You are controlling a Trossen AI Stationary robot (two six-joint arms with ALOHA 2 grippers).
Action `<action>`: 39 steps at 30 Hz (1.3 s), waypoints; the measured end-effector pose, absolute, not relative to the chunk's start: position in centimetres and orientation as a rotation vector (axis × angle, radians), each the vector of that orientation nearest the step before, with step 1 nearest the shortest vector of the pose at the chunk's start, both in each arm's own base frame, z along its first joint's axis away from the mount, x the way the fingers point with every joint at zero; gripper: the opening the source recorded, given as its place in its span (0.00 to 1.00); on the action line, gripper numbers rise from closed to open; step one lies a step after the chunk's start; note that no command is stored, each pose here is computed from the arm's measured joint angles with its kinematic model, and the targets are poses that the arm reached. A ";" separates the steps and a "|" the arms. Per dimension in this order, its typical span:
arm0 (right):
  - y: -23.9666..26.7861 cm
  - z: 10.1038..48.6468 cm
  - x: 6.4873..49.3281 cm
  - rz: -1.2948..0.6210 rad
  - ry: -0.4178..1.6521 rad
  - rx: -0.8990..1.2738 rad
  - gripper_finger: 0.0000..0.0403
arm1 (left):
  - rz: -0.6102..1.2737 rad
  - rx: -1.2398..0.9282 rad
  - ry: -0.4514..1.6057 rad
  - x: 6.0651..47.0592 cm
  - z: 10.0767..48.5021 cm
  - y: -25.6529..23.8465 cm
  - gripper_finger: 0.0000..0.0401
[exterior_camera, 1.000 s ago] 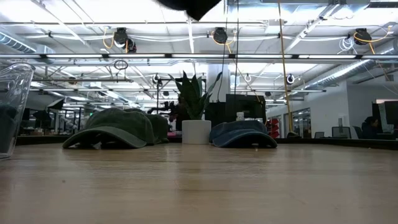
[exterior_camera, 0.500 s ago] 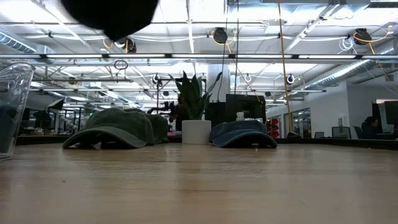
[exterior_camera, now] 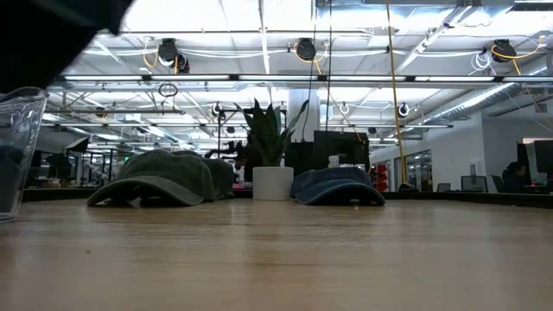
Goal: Pick & Place hat
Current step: Put the bottom blue cap into the left transparent bin
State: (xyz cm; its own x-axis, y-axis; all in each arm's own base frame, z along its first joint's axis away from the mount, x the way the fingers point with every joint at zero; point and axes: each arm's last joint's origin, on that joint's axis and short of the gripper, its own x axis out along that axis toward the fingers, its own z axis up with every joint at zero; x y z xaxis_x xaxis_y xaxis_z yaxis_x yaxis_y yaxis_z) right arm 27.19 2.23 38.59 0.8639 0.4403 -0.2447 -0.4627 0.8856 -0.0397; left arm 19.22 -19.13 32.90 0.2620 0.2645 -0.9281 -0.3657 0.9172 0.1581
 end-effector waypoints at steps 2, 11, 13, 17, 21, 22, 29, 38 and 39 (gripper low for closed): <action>2.2 38.6 27.2 0.476 0.233 -0.107 0.65 | 0.381 -0.070 1.274 18.7 32.0 -20.8 0.03; 2.2 38.2 27.1 0.486 0.256 -0.155 0.64 | 0.412 -0.064 1.437 18.2 29.1 -23.9 0.03; 2.2 38.1 27.0 0.489 0.266 -0.166 0.63 | 0.427 -0.072 1.435 18.2 28.7 -24.2 0.03; 2.2 37.9 27.0 0.496 0.279 -0.194 0.63 | 0.444 -0.159 1.419 18.8 28.1 -24.9 0.03; 2.2 37.9 27.0 0.498 0.279 -0.208 0.63 | 0.414 -0.235 1.385 19.2 28.1 -25.3 0.03; 2.2 37.8 27.0 0.500 0.280 -0.214 0.63 | 0.407 -0.235 1.384 19.3 28.1 -25.4 0.03; 2.2 37.6 26.9 0.511 0.291 -0.259 0.63 | 0.417 -0.235 1.391 19.2 28.1 -25.3 0.03; 2.2 37.6 26.9 0.518 0.285 -0.300 0.63 | 0.401 -0.133 1.425 18.7 28.2 -25.0 0.03; 2.2 37.6 26.9 0.519 0.285 -0.302 0.63 | 0.398 -0.134 1.425 18.8 28.2 -25.0 0.03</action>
